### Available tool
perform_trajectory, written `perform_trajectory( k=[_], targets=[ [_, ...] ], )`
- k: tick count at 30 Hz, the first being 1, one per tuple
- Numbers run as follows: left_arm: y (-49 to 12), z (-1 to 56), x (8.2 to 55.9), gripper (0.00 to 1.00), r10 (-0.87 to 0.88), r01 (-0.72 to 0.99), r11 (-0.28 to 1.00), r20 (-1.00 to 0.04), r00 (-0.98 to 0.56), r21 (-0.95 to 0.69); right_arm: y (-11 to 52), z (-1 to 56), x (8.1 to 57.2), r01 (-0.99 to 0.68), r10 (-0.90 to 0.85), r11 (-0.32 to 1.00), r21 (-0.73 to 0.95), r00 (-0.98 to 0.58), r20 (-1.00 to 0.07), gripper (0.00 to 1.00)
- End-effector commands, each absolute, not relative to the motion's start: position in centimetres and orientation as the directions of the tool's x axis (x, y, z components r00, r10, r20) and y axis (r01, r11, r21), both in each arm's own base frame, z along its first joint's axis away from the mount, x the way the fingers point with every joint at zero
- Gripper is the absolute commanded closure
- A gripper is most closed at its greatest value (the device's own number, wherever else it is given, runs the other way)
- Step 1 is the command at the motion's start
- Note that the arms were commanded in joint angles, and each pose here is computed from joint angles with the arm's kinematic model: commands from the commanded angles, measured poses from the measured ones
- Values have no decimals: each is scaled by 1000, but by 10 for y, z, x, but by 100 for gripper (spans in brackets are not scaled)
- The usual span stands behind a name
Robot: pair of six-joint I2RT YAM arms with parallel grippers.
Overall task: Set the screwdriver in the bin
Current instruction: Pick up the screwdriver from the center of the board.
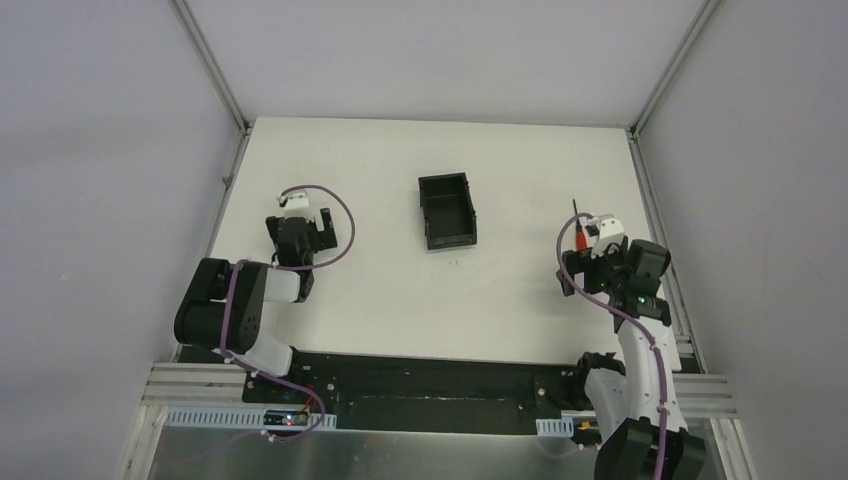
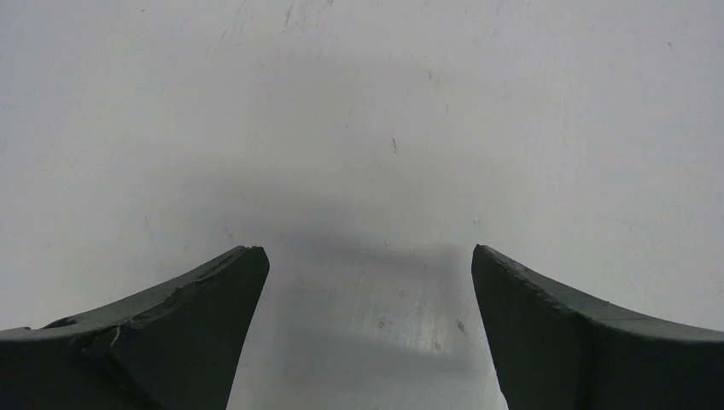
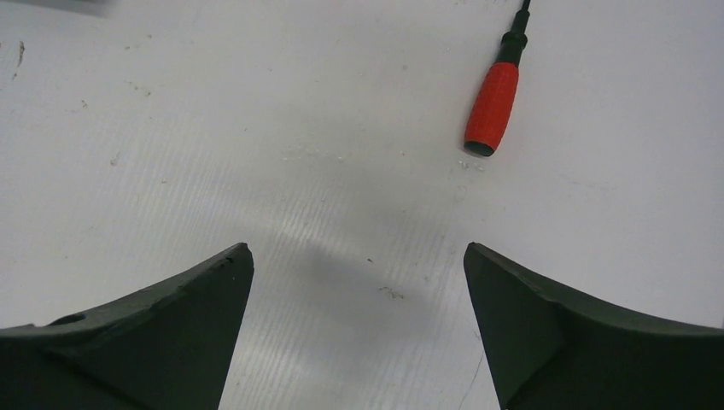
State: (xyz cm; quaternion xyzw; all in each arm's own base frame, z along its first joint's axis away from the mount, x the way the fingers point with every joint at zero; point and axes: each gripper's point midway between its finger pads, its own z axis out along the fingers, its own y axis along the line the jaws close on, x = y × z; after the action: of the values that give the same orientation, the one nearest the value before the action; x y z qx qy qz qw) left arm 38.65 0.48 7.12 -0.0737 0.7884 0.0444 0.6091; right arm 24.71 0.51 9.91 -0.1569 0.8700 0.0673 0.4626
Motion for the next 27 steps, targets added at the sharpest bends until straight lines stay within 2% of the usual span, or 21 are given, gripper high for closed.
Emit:
perform_trajectory(
  k=[1,8,18,27],
  targets=[
    [6,82,388,1,-74,-171,984,-974,-213,-38,2,132,262,-340,-210,940,-31,-506,-837,2],
    [6,81,388,1,-75,-172,984,-974,-214,-38,1,152,279,-319,-150,946,54,-580,-801,2],
    [6,82,388,1,-75,-171,985,-974,-213,-38,-14,165,317,-178,-3,968,174,-709,-705,2],
    [6,82,389,1,-74,-171,985,-974,-213,-38,-34,155,345,-60,64,982,178,-782,-620,2]
  ],
)
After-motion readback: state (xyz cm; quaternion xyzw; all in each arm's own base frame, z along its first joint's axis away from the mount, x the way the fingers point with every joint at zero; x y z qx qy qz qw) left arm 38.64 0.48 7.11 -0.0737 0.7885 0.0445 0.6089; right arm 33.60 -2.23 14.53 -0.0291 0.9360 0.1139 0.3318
